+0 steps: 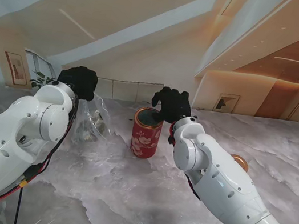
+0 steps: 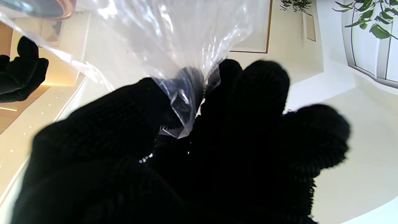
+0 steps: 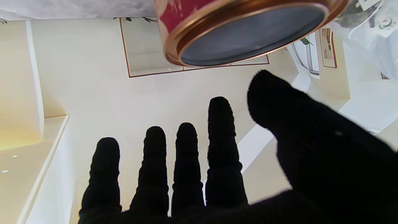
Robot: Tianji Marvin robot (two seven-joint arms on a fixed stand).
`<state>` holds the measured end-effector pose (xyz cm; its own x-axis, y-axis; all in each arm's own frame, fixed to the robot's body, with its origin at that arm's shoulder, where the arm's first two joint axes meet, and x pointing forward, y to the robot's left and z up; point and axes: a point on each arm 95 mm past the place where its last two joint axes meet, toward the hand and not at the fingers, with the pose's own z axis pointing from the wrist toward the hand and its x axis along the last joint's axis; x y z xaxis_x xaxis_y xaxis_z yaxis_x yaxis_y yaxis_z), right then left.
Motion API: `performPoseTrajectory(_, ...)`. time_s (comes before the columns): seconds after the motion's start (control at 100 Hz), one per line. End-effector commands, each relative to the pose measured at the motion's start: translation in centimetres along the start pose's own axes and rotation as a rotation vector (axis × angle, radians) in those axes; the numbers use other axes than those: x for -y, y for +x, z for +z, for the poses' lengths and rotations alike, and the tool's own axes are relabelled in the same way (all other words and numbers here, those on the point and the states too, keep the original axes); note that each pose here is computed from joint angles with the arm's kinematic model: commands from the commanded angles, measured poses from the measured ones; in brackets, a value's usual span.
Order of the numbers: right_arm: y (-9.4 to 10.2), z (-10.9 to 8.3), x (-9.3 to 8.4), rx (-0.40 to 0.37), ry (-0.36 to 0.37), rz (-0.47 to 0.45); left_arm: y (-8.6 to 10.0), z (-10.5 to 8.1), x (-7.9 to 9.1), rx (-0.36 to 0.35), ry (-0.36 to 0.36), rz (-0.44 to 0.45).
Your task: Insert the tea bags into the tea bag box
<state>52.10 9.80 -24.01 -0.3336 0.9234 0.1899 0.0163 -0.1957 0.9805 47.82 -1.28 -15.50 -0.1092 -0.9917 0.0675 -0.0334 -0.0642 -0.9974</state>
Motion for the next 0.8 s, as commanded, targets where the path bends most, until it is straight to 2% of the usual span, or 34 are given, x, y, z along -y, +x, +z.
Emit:
performPoseTrajectory(0.0,0.1,-0.3,0.3,-0.002,0.007,0.019,0.3,0.0,0.1,-0.009,-0.011,-0.002)
performPoseTrajectory(0.19,-0.5,-1.6,-0.3,-0.011,-0.036,0.094,0.3,0.0,0.0,-0.009,-0.014,0.000)
performPoseTrajectory(0.39,-1.9,-3.8,-0.9,-0.012,-0.076,0.168,0.3,0.0,0.1,-0.009,-0.013,0.004)
performPoseTrajectory(0.79,-5.3,-9.3,0.3,0.012,-0.130,0.243,-0.1,0.0,-0.4,-0.029,0.017,0.030)
